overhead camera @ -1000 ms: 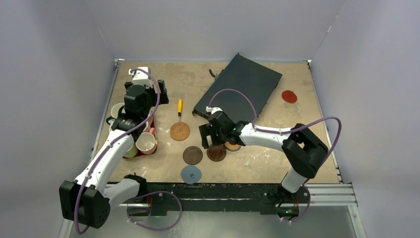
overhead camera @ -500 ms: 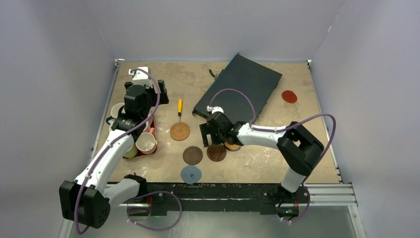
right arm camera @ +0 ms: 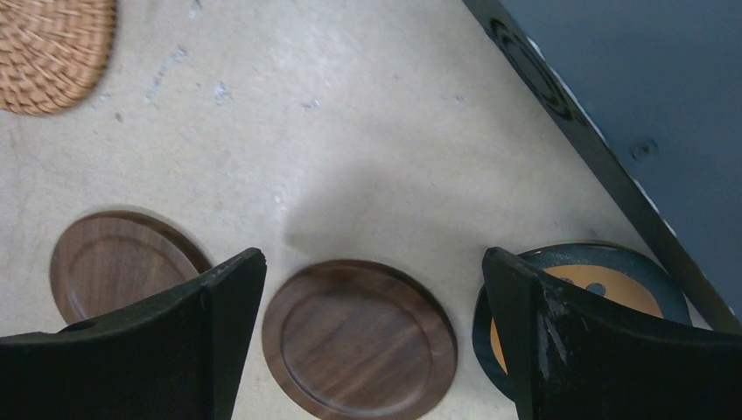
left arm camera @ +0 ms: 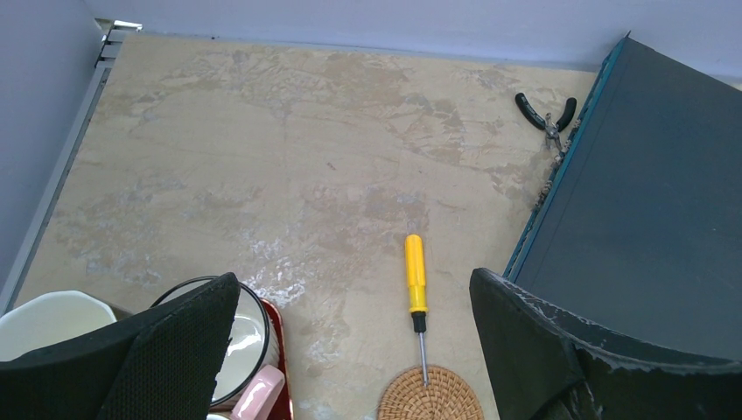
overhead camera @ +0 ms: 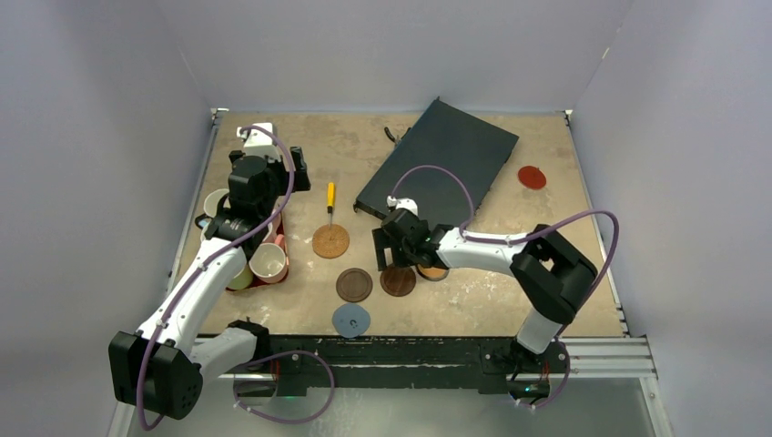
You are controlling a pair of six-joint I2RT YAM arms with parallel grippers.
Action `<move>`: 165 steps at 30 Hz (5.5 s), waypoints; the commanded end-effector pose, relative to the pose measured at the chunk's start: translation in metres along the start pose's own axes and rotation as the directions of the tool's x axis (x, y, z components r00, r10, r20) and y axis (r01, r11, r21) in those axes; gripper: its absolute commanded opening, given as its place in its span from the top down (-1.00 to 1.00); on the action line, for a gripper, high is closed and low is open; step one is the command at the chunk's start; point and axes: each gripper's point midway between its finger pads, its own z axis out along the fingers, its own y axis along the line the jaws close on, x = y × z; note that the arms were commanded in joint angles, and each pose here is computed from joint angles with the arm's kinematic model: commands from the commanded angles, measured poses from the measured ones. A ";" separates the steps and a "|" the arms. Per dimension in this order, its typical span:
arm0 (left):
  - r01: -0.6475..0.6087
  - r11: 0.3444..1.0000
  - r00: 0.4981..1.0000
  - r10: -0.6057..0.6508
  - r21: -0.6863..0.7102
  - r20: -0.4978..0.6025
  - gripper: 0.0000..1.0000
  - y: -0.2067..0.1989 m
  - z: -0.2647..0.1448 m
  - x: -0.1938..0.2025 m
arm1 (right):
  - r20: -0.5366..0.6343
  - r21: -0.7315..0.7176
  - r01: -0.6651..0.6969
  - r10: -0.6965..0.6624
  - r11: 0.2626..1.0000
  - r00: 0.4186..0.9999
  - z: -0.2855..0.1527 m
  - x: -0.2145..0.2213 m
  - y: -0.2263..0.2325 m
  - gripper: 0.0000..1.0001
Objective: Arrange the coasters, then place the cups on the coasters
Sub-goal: Move the coaster to the center of the board.
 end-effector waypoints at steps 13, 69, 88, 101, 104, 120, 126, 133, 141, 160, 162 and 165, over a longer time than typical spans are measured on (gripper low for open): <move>0.009 1.000 0.999 -0.010 0.020 0.037 -0.97 -0.005 -0.001 -0.009 | -0.086 0.212 -0.081 0.101 0.974 0.991 -0.044 0.061 -0.075 -0.95; 0.017 0.999 0.999 -0.018 0.028 0.036 -0.97 -0.007 -0.001 -0.009 | -0.028 0.455 -0.385 0.445 0.803 0.895 -0.084 0.091 -0.151 -0.95; 0.021 0.999 0.999 -0.022 0.026 0.043 -0.97 -0.006 -0.002 -0.012 | -0.013 0.493 -0.403 0.470 0.771 0.882 -0.075 0.095 -0.164 -0.82; 0.029 0.999 0.998 -0.031 0.038 0.060 -0.97 -0.008 -0.007 -0.017 | -0.006 0.511 -0.448 0.524 0.734 0.852 -0.075 0.087 -0.186 -0.83; 0.033 0.998 0.997 -0.036 0.044 0.066 -0.98 -0.009 -0.009 -0.019 | -0.002 0.522 -0.452 0.531 0.724 0.847 -0.074 0.085 -0.191 -0.82; 0.040 0.996 0.996 -0.046 0.080 0.080 -0.98 -0.018 -0.015 -0.024 | -0.005 0.562 -0.470 0.572 0.680 0.820 -0.056 0.066 -0.219 -0.87; 0.040 0.996 0.995 -0.047 0.082 0.086 -0.98 -0.019 -0.016 -0.026 | 0.028 0.578 -0.485 0.578 0.657 0.816 -0.057 0.051 -0.238 -0.88; 0.038 0.996 0.995 -0.045 0.078 0.092 -0.98 -0.018 -0.017 -0.028 | 0.041 0.573 -0.503 0.590 0.647 0.806 -0.051 0.032 -0.260 -0.88; 0.039 0.996 0.995 -0.047 0.080 0.092 -0.98 -0.019 -0.018 -0.028 | 0.054 0.590 -0.516 0.607 0.621 0.793 -0.045 0.027 -0.289 -0.88; 0.032 0.997 0.995 -0.039 0.075 0.088 -0.98 -0.019 -0.017 -0.027 | 0.062 0.603 -0.526 0.622 0.600 0.781 -0.019 0.006 -0.334 -0.89; 0.032 0.997 0.996 -0.038 0.075 0.087 -0.98 -0.019 -0.016 -0.027 | 0.068 0.601 -0.532 0.625 0.596 0.778 -0.018 0.002 -0.338 -0.89; 0.031 0.997 0.996 -0.037 0.074 0.084 -0.98 -0.019 -0.016 -0.026 | 0.070 0.598 -0.532 0.621 0.600 0.781 -0.016 -0.004 -0.340 -0.89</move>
